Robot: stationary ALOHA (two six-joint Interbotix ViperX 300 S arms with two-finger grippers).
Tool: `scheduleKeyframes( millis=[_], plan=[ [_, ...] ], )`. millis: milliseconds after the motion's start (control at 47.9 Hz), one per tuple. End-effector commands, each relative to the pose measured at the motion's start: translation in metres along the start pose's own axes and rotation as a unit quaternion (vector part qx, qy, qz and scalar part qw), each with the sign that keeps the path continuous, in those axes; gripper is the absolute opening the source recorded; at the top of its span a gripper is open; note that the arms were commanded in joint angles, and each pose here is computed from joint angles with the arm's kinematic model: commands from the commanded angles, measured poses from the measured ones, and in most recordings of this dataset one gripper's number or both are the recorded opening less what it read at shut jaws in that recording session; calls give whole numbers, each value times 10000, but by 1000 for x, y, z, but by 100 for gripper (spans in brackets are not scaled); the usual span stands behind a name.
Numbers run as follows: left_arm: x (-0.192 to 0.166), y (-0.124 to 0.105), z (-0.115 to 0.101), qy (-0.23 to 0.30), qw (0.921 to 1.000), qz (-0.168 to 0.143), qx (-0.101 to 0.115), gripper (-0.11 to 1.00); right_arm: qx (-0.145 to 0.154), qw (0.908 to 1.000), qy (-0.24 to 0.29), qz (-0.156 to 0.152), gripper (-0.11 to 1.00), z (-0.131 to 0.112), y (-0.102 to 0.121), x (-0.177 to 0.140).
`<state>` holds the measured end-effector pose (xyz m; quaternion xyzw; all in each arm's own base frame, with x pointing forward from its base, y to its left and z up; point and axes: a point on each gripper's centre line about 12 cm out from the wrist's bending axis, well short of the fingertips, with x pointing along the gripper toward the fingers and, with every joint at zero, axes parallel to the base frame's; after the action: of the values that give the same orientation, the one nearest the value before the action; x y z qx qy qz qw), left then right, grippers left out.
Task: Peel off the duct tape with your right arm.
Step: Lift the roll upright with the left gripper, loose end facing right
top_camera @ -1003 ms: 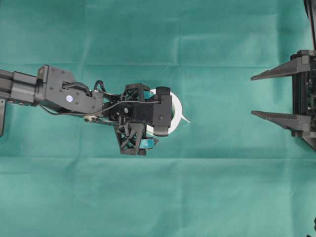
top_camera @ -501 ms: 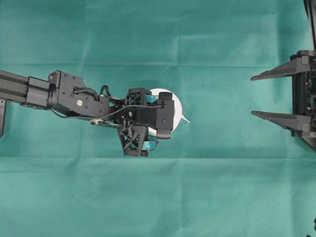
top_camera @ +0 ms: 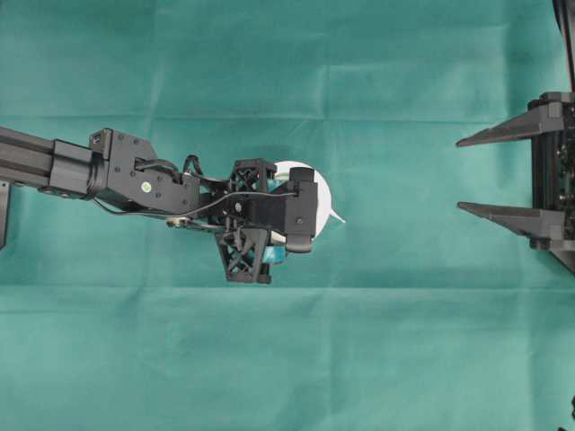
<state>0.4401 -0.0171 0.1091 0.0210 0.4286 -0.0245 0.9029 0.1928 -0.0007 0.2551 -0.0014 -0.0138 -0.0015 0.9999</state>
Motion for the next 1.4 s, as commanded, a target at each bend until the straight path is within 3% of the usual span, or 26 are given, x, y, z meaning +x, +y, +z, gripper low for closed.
scheduleKeyframes(
  millis=[0,125,376,815,1149,1379],
  plan=[
    [-8,-2,15,-192,9998,-16,9,43,0,10000,-69,-5,76,4,0,2],
    [-10,-3,16,-62,10000,-25,46,22,0,10000,-61,-5,76,4,0,2],
    [-23,-8,30,-118,9995,-59,295,22,0,10000,-69,-5,76,4,0,2],
    [-74,-6,74,-417,9985,-36,365,22,7,10000,-61,-8,76,3,0,1],
    [-126,-5,104,-669,9945,7,800,22,8,10000,-61,-5,76,3,0,1],
    [-149,2,118,-688,9947,55,766,22,92,9999,-61,-4,76,3,0,1]
  ],
)
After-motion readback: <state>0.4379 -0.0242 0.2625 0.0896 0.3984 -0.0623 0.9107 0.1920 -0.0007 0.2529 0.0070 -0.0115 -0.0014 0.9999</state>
